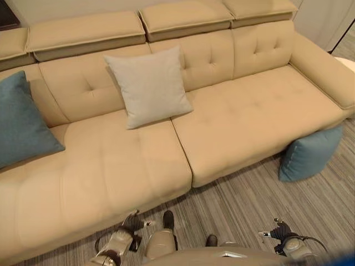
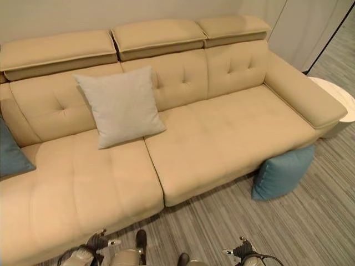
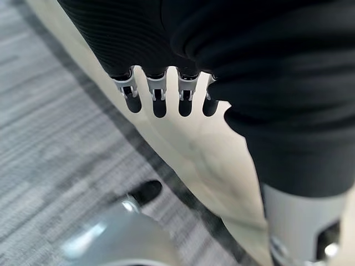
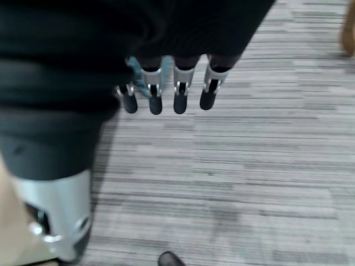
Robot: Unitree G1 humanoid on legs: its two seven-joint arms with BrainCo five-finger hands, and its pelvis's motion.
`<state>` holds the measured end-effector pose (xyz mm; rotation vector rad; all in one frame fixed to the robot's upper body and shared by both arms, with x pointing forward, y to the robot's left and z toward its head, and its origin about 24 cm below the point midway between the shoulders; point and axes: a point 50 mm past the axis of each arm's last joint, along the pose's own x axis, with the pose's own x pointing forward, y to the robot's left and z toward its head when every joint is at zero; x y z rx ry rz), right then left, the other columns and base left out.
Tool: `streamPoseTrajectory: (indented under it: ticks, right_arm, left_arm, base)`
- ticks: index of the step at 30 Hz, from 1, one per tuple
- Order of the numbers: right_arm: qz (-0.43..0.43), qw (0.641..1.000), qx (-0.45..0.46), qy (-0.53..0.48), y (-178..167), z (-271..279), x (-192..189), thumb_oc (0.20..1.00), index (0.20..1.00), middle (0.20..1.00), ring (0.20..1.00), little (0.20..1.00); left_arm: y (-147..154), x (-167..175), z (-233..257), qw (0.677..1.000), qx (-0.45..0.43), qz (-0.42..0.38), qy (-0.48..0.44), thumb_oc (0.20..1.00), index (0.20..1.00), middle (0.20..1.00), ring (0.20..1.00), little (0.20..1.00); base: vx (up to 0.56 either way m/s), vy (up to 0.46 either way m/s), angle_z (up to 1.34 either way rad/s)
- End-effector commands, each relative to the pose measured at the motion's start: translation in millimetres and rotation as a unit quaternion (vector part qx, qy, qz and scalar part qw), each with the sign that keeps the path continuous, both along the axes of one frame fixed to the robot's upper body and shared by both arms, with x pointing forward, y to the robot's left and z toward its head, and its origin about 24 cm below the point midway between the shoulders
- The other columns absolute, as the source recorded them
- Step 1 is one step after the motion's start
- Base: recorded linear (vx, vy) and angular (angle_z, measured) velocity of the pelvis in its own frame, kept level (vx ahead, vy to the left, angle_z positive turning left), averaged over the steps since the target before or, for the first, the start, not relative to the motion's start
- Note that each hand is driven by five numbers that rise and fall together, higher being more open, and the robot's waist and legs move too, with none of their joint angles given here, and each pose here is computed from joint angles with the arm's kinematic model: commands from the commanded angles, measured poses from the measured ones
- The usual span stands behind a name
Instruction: Pick up all the scattered cushions and arrange them neatly on the sofa.
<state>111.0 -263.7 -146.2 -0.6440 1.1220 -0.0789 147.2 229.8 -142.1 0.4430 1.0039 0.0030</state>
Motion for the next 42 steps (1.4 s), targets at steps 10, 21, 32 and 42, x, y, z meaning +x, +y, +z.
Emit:
streamPoseTrajectory:
  ticks: [10, 21, 32, 42]
  right_arm:
    - [-0.039, 0.998, -0.023, -0.031, -19.4, 11.4, 17.0, 1.0, 1.0, 1.0, 1.0, 1.0]
    - [-0.017, 1.0, -0.021, -0.01, -9.7, 6.0, 13.3, 1.0, 1.0, 1.0, 1.0, 1.0]
    - [-0.061, 0.998, -0.016, -0.017, -14.1, 4.6, 3.0, 1.0, 1.0, 1.0, 1.0, 1.0]
    - [-0.129, 0.991, -0.008, -0.018, -18.2, 1.9, -12.0, 1.0, 1.0, 1.0, 1.0, 1.0]
  left_arm:
    - [-19.9, 6.3, -1.7, 1.0, -0.016, -0.001, -0.012, 1.0, 1.0, 1.0, 1.0, 1.0]
    - [1.0, 0.6, -0.5, 1.0, 0.012, 0.017, -0.003, 1.0, 1.0, 1.0, 1.0, 1.0]
    - [-3.4, -14.5, -7.6, 0.998, -0.016, 0.065, 0.012, 1.0, 1.0, 1.0, 1.0, 1.0]
    - [-26.3, 4.6, -4.1, 0.999, -0.039, 0.029, -0.01, 1.0, 1.0, 1.0, 1.0, 1.0]
  base:
    - [-0.12, 0.11, -0.6]
    - [-0.16, 0.106, -0.85]
    - [0.01, -0.114, -0.36]
    - [0.11, -0.099, 0.02]
